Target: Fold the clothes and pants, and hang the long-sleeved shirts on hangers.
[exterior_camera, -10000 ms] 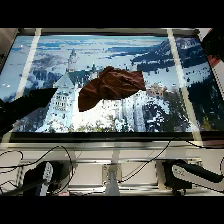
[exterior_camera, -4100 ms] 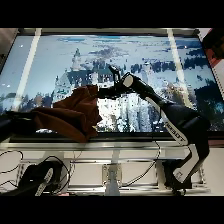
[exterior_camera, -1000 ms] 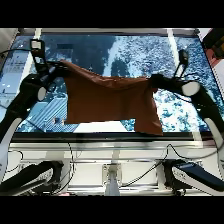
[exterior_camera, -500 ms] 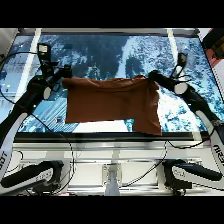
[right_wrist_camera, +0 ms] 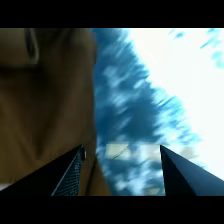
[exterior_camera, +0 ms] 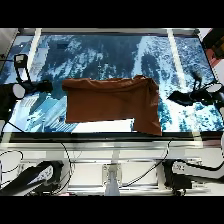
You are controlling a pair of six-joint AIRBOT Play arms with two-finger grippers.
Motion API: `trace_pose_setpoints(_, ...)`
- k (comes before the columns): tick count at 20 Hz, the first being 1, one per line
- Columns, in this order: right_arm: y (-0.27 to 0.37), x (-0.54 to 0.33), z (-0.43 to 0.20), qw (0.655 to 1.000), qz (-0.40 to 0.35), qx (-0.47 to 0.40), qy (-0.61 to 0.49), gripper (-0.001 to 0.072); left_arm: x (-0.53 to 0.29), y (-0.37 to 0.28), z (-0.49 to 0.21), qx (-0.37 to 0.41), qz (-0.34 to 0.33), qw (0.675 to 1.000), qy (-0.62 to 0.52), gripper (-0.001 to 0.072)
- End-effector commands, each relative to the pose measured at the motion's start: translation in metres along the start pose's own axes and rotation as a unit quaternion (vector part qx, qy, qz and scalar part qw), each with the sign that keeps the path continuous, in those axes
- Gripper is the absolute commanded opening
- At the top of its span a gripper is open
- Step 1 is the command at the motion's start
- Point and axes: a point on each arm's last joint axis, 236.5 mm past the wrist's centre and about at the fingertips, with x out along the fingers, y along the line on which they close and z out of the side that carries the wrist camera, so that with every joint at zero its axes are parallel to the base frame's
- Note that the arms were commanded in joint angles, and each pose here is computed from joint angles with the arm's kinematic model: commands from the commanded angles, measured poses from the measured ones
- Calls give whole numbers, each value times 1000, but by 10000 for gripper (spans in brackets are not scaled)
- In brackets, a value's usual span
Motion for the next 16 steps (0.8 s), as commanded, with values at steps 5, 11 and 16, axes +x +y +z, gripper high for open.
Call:
trace_pose_setpoints(5,29,62,-41,987,116,3,109,503,-20,-46,-51,-22,-147,983,110,508)
trace_pose_setpoints(11,43,88,-46,982,145,9,121,446,-26,-32,-65,-42,-146,979,140,508)
trace_pose_setpoints(16,64,86,-36,978,184,6,101,446,-33,-30,-90,-108,-188,956,198,508)
